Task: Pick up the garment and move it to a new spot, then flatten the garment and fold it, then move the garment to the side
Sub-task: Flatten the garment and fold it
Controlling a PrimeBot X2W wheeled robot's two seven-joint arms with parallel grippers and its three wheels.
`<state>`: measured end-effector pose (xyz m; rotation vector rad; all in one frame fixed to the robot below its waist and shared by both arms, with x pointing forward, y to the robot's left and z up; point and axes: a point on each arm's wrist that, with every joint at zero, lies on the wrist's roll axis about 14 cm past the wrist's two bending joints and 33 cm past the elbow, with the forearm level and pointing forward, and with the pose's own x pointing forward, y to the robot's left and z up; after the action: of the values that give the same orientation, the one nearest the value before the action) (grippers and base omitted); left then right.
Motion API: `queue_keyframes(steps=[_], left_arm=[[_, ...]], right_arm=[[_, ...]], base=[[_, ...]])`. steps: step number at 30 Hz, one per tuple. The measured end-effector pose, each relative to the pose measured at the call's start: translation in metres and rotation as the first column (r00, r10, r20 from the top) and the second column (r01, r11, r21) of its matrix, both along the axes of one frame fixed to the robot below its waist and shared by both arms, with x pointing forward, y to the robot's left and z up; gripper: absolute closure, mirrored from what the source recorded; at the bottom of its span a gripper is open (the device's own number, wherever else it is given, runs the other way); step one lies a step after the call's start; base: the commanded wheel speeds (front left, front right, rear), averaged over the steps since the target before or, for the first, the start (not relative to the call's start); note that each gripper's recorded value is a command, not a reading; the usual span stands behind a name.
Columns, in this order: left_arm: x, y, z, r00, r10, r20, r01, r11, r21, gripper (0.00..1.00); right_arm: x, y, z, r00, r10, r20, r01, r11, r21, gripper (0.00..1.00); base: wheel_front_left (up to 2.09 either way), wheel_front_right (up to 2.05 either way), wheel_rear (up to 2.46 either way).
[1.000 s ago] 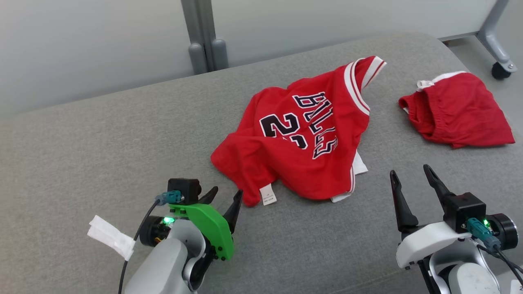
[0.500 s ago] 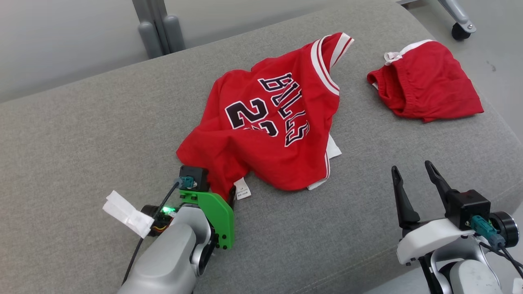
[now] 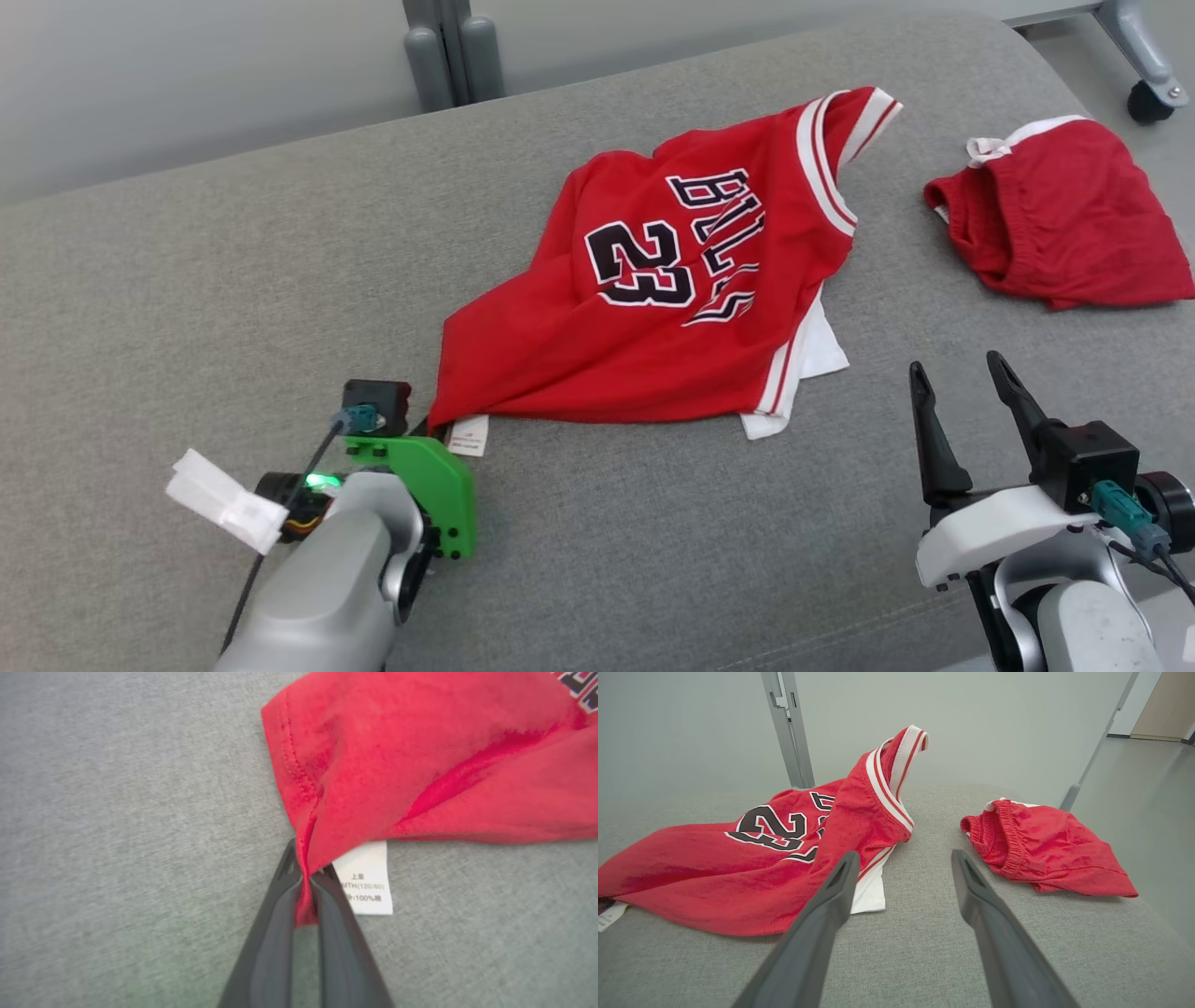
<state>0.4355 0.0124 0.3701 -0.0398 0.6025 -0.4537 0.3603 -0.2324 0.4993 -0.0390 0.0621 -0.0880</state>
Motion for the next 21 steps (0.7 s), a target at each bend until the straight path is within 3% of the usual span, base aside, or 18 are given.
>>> queue_keyframes(steps=[6,11,12,13,14,21], left_arm=[[0.011,0.072,0.001,0.984,0.176,0.019,-0.176,0.984,0.037,1.00],[0.012,0.110,0.004,0.959,0.283,0.033,-0.284,0.958,0.040,1.00],[0.012,0.113,0.005,0.955,0.294,0.036,-0.295,0.955,0.039,0.95],[0.012,0.115,0.006,0.953,0.301,0.042,-0.302,0.952,0.037,0.57],[0.011,0.117,0.007,0.952,0.305,0.043,-0.306,0.951,0.037,0.00],[0.003,0.116,0.012,0.944,0.318,0.092,-0.318,0.948,-0.010,0.00]], right_arm=[[0.011,0.016,0.001,0.999,0.051,0.006,-0.051,0.999,0.008,0.00],[0.019,0.031,0.003,0.995,0.097,0.012,-0.097,0.995,0.014,0.00],[0.019,0.033,0.003,0.995,0.101,0.013,-0.101,0.995,0.014,0.00],[0.020,0.034,0.004,0.994,0.105,0.015,-0.105,0.994,0.014,0.00],[0.021,0.035,0.004,0.994,0.108,0.016,-0.108,0.994,0.015,0.00],[0.019,0.033,0.010,0.994,0.101,0.030,-0.102,0.995,0.013,0.00]], base=[[0.00,0.00,0.00],[0.00,0.00,0.00],[0.00,0.00,0.00],[0.00,0.00,0.00],[0.00,0.00,0.00],[0.00,0.00,0.00]])
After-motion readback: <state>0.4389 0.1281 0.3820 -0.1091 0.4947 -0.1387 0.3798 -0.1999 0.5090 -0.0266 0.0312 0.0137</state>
